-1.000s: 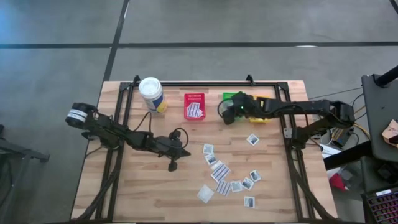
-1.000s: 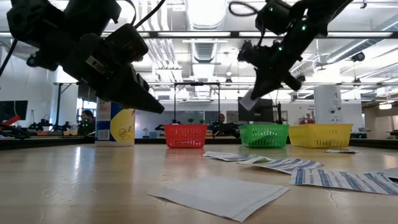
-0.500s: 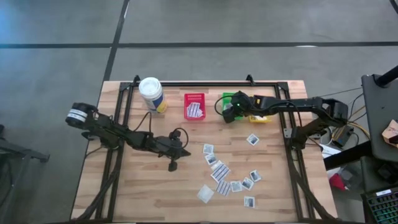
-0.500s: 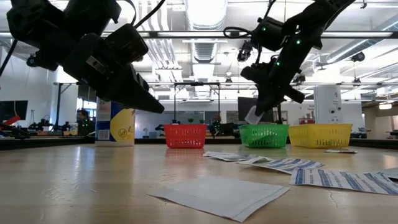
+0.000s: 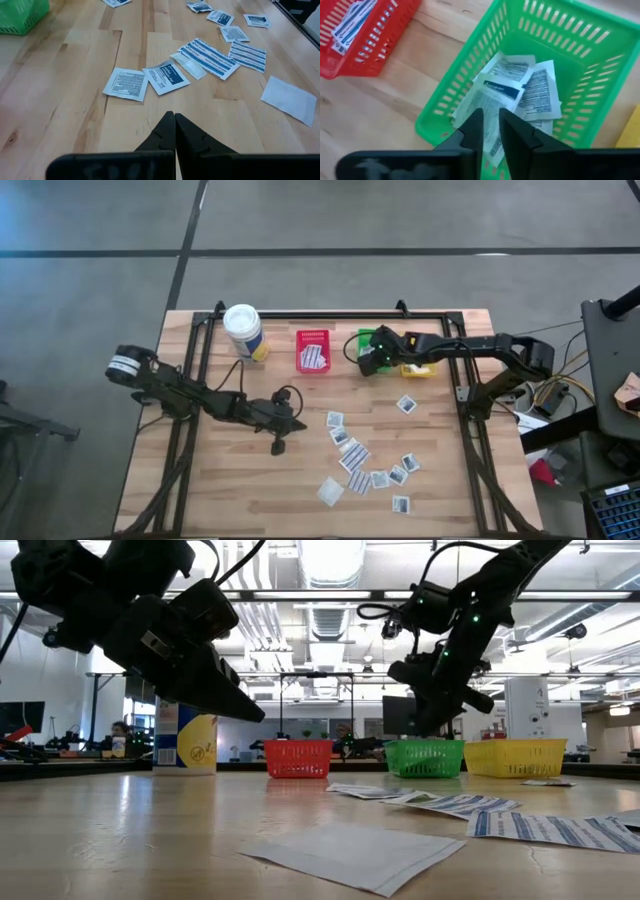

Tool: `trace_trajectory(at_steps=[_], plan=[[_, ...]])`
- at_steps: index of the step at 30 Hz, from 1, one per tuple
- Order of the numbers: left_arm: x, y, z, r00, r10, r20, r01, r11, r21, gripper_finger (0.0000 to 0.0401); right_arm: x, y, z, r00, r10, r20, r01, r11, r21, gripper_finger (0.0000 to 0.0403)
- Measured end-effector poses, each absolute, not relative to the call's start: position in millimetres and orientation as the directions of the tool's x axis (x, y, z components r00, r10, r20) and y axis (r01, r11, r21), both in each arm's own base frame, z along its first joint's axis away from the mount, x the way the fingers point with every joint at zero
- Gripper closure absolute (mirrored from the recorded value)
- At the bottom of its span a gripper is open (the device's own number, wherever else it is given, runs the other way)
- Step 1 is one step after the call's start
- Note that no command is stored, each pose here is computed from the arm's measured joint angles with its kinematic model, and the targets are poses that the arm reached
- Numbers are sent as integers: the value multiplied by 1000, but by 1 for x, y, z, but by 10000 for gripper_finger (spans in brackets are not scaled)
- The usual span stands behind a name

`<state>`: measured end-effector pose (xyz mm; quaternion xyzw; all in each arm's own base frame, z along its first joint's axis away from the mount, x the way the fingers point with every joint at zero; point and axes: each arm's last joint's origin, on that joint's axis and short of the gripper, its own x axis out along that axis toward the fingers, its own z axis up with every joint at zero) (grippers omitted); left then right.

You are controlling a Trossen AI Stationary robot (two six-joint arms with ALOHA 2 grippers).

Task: Pick & Place First Aid Supplies
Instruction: Put the alcohol pad in the green bin

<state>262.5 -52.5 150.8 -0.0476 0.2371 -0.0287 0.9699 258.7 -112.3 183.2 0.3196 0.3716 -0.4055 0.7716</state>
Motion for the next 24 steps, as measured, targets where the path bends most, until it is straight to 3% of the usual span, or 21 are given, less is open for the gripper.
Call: trace_trajectory(at_steps=[11, 24], plan=[[264, -53, 150, 890, -79, -448, 28, 992, -119, 401, 246, -111, 201, 418, -380, -825, 859, 460, 223, 284], [294, -57, 139, 906, -76, -417, 36, 994, -104, 401, 261, -42, 214, 535, -286, -795, 738, 617, 275, 310]])
